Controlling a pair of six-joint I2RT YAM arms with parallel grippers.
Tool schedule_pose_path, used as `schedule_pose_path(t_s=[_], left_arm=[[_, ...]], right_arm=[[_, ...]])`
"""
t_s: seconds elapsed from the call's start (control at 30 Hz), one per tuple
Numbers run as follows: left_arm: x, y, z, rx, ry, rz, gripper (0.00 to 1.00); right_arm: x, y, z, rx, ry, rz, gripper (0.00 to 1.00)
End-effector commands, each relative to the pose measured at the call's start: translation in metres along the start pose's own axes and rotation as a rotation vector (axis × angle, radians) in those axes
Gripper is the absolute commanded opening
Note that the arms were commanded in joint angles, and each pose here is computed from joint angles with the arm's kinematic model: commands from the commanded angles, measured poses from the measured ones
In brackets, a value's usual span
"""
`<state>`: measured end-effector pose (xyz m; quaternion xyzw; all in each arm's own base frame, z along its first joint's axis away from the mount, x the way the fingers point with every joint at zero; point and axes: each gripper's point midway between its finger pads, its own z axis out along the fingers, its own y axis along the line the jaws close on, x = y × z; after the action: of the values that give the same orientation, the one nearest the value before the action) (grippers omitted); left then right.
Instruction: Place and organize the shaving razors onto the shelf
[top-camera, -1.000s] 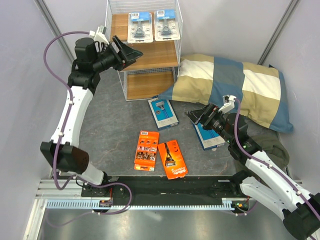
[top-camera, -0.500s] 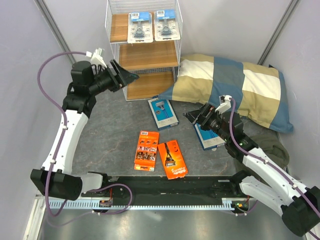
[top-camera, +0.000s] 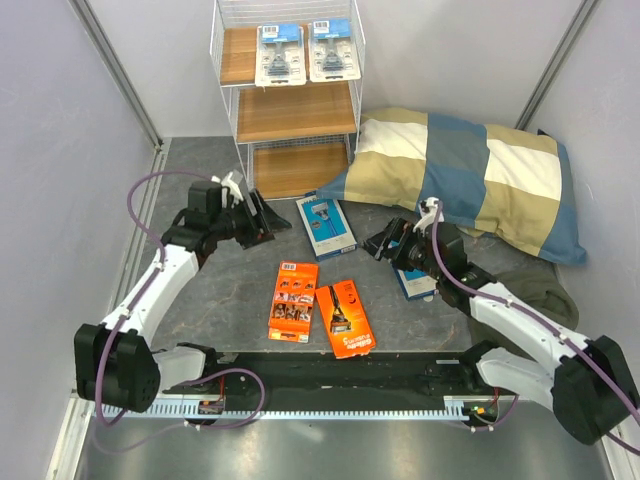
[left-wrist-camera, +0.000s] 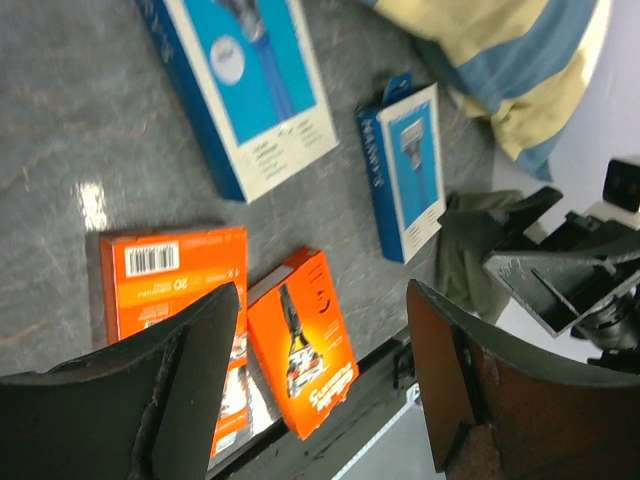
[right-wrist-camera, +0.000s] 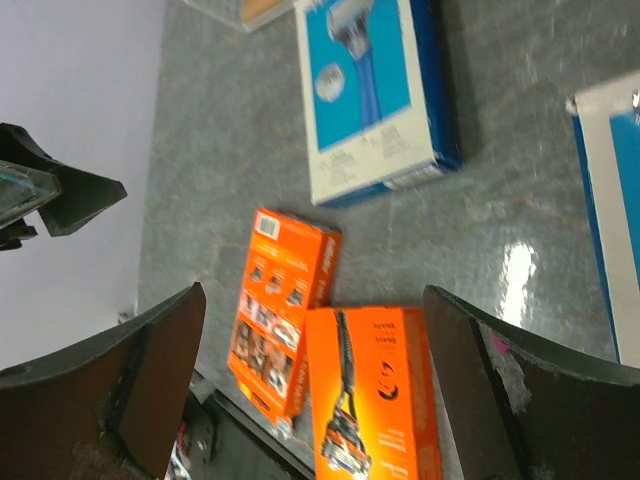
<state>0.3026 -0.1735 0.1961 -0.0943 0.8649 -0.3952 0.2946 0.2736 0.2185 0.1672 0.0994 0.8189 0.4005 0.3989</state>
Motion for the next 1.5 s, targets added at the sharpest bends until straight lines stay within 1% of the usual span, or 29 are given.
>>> schedule_pose_path(t_s=[0.0,0.03,0.13,0.27,0.4,0.47,0.7,0.93,1.0,1.1,1.27,1.47], left_arm=[[0.026,0.009,0.008,-0.006,0.015,0.003,0.75],[0.038,0.021,0.011,-0.04,0.033,-0.011,0.75],[0.062,0.036,0.018,-0.072,0.075,-0.035,0.75],[0.085,0.052,0.023,-0.111,0.124,-0.053,0.75],[0.102,0.071,0.018,-0.157,0.131,-0.079,0.74],[0.106,0.073,0.012,-0.163,0.118,-0.088,0.73],[0.133,0.095,0.001,-0.222,0.135,-0.15,0.71],[0.147,0.112,-0.003,-0.266,0.137,-0.19,0.71],[0.151,0.116,-0.002,-0.276,0.147,-0.196,0.71],[0.153,0.12,-0.001,-0.281,0.143,-0.2,0.71],[0.158,0.126,0.002,-0.29,0.146,-0.214,0.7],[0.164,0.132,0.007,-0.285,0.15,-0.23,0.69]], right_arm=[[0.032,-0.021,0.01,0.01,0.108,-0.001,0.98],[0.04,-0.028,0.011,0.022,0.129,0.005,0.98],[0.057,-0.039,0.017,0.035,0.187,0.02,0.98],[0.067,-0.038,0.024,0.01,0.234,0.014,0.98],[0.077,-0.022,0.03,-0.041,0.278,-0.029,0.98],[0.077,-0.01,0.033,-0.065,0.283,-0.056,0.98],[0.109,0.023,0.034,-0.132,0.386,-0.095,0.98],[0.117,0.044,0.032,-0.187,0.417,-0.086,0.98],[0.125,0.055,0.032,-0.217,0.447,-0.081,0.98],[0.144,0.064,0.037,-0.217,0.507,-0.085,0.98],[0.175,0.063,0.045,-0.176,0.591,-0.081,0.98],[0.193,0.054,0.056,-0.111,0.632,-0.086,0.98]])
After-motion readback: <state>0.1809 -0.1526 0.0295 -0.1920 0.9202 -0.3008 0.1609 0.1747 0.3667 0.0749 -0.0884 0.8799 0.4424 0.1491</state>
